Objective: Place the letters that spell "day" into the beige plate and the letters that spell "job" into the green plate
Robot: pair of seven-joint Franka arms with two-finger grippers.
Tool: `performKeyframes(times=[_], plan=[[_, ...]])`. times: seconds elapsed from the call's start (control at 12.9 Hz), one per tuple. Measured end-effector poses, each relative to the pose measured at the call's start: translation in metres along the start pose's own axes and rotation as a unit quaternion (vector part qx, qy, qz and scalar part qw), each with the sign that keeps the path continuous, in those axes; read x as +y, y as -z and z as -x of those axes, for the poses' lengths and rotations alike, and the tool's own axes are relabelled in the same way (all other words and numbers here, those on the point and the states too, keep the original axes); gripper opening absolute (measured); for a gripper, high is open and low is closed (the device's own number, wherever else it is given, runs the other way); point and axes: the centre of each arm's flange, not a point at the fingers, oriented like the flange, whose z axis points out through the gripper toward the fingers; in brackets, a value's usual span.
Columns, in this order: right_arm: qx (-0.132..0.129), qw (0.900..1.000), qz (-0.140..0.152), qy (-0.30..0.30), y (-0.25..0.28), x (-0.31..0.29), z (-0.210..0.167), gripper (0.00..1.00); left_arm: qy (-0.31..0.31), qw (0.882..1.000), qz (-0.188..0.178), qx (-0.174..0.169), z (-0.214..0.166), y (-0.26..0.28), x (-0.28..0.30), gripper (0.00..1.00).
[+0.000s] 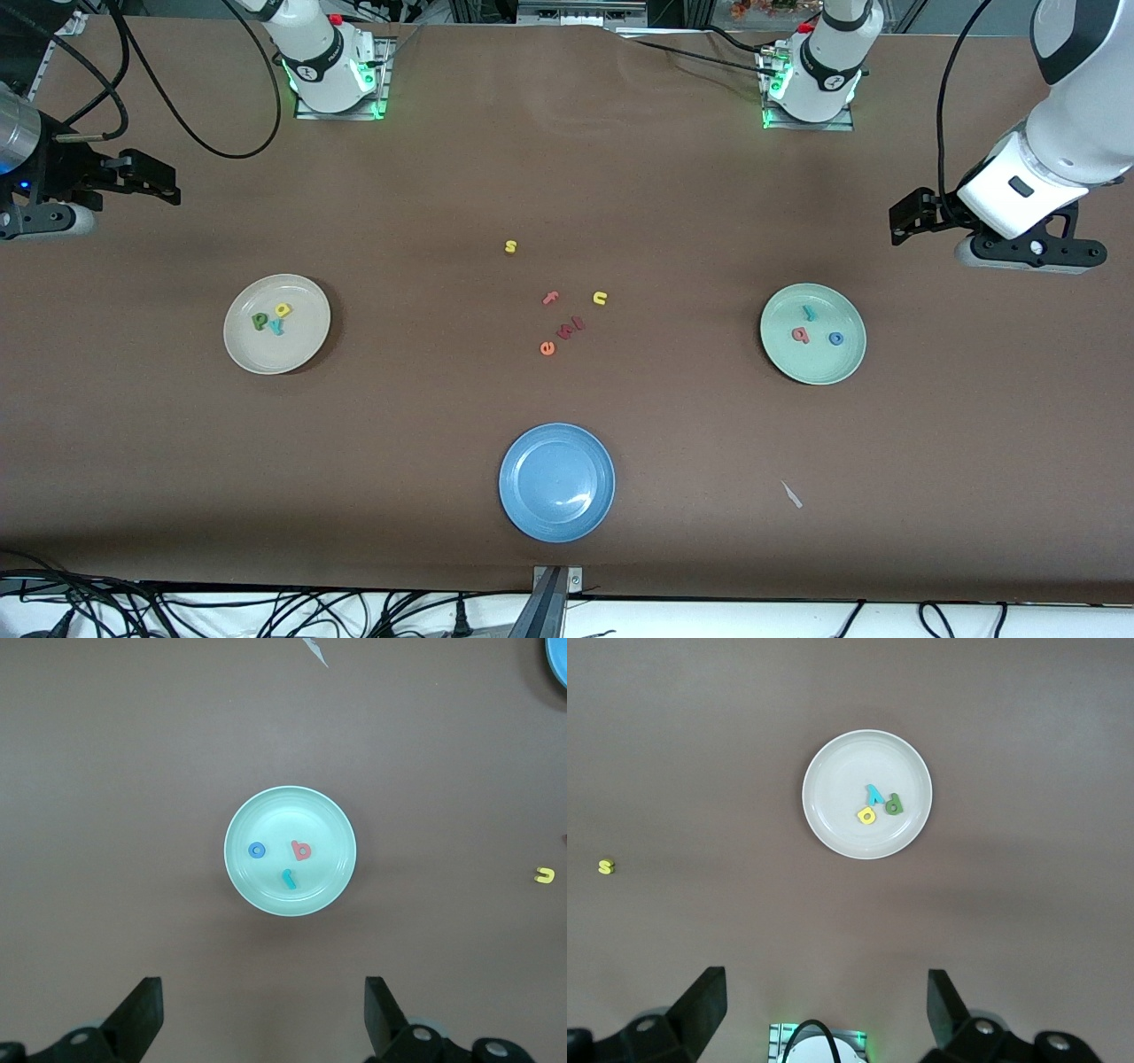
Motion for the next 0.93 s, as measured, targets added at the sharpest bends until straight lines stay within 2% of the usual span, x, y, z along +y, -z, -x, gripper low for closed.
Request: performKeyframes(times=[0.93], plan=[[-0.001,1.0,0.002,0.0,-0.0006,0.0004,-0.0001,1.0,-0.015,1.0,0.0,0.0,0.0001,0.0003,0.0023,1.0]])
